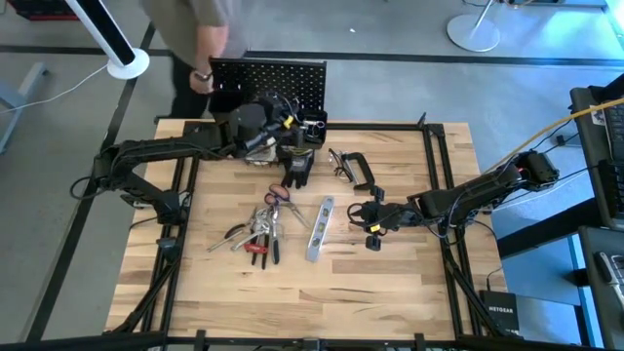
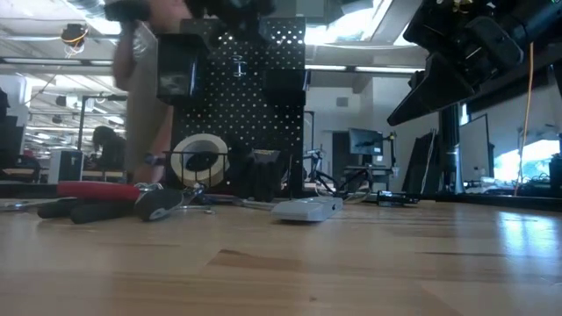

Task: Hang tools onto peg board
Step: Put the top hanger hook into the right black bin on the pegboard

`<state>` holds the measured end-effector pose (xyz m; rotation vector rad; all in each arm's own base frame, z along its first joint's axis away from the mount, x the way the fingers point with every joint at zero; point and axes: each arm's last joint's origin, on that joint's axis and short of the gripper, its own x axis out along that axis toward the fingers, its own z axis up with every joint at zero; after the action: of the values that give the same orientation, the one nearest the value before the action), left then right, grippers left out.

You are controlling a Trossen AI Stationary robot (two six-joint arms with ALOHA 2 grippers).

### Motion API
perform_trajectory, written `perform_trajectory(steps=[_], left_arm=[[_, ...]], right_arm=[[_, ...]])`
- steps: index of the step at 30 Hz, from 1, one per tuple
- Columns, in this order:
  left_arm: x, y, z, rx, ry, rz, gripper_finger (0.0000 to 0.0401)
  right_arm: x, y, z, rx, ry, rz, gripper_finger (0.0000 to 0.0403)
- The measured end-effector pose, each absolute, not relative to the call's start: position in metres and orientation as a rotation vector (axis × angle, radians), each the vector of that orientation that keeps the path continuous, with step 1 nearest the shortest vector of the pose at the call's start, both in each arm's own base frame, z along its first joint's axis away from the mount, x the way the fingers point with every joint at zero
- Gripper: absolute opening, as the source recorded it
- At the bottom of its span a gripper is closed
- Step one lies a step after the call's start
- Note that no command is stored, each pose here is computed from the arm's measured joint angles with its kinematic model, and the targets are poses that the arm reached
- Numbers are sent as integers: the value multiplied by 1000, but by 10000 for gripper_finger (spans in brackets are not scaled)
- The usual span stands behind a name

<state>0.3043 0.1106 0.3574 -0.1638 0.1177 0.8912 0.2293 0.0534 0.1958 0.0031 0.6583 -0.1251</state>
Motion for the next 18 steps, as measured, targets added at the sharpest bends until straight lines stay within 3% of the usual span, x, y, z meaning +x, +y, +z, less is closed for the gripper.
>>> perform_trajectory(steps=[8, 18], left_arm=[[302, 115, 356, -269, 81, 915, 1], [311, 114, 345, -101, 224, 752, 1]], right_arm=[[229, 53, 196, 3, 658, -125, 101], [229, 53, 196, 4, 658, -124, 101]])
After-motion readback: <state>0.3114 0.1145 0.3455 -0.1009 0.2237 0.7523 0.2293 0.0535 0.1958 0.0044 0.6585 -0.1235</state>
